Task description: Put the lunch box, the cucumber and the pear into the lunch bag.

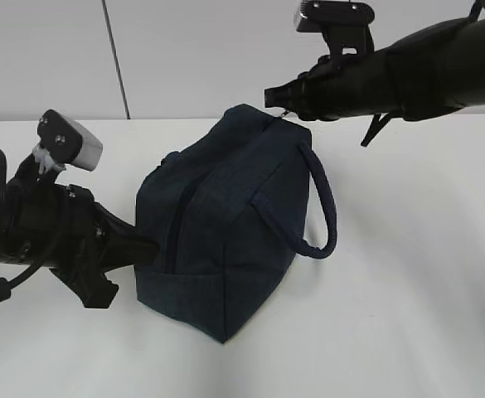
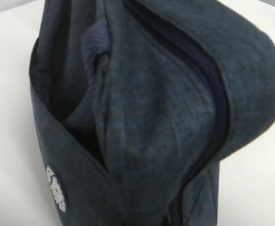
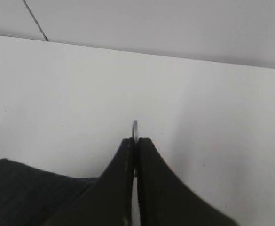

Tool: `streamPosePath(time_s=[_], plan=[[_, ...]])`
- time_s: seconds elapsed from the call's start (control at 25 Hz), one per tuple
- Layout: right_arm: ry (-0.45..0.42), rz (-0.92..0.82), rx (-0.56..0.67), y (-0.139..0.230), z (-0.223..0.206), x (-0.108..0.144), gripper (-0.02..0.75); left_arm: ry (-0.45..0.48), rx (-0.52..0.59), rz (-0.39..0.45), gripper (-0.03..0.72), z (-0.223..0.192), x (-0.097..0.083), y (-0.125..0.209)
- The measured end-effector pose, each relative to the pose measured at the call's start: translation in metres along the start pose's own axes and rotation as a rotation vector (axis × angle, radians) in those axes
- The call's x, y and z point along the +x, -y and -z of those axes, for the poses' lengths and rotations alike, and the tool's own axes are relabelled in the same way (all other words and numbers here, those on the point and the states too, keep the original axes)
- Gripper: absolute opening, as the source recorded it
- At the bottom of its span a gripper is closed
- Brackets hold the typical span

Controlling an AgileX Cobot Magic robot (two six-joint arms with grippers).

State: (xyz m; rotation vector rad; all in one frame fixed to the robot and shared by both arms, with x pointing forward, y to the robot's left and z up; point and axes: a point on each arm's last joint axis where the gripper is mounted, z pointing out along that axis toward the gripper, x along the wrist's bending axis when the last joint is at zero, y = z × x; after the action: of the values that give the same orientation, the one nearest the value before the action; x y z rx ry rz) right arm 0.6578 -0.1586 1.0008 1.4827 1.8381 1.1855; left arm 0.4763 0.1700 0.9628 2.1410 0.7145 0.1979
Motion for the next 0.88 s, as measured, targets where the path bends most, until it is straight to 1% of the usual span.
streamPosePath(time_s=[0.24, 0.36, 0.48, 0.52, 0.56, 0.6, 0.64, 0.68, 0.72, 0.8, 0.84, 0.88], plan=[[-0.016, -0.082, 0.084, 0.026, -0.025, -0.016, 0.000, -0.009, 0.003, 0.000, 0.013, 0.000, 0.001, 0.000], [-0.028, -0.096, 0.108, 0.033, -0.031, -0.017, 0.000, -0.017, 0.005, 0.001, 0.013, 0.000, 0.002, 0.000], [-0.037, -0.118, 0.107, 0.033, -0.032, -0.016, 0.002, -0.020, 0.006, 0.011, 0.013, 0.000, 0.002, 0.001], [-0.046, -0.119, 0.104, 0.031, -0.031, -0.016, 0.017, -0.020, 0.006, 0.020, 0.013, 0.000, 0.002, 0.001], [-0.056, -0.114, 0.101, 0.030, -0.029, -0.015, 0.052, -0.020, 0.006, 0.038, 0.018, 0.000, 0.002, 0.001], [-0.065, -0.108, 0.093, 0.027, -0.027, -0.014, 0.112, -0.020, 0.007, 0.059, 0.031, 0.000, 0.002, 0.001], [-0.071, -0.102, 0.081, 0.022, -0.023, -0.013, 0.174, -0.021, 0.010, 0.077, 0.053, 0.000, 0.002, 0.001], [-0.074, -0.098, 0.066, 0.016, -0.018, -0.012, 0.257, -0.023, 0.015, 0.093, 0.081, 0.000, 0.002, 0.001], [-0.078, -0.093, 0.044, 0.009, -0.012, -0.010, 0.342, -0.023, 0.023, 0.106, 0.127, 0.001, 0.002, 0.002], [-0.089, -0.073, -0.007, -0.008, 0.004, -0.007, 0.470, -0.027, 0.031, 0.118, 0.241, 0.004, 0.000, 0.001], [-0.098, -0.063, -0.034, -0.017, 0.013, -0.005, 0.515, -0.030, 0.032, 0.125, 0.287, 0.007, -0.001, 0.000], [-0.108, -0.057, -0.055, -0.024, 0.021, -0.002, 0.543, -0.032, 0.035, 0.129, 0.333, 0.010, -0.002, -0.001]])
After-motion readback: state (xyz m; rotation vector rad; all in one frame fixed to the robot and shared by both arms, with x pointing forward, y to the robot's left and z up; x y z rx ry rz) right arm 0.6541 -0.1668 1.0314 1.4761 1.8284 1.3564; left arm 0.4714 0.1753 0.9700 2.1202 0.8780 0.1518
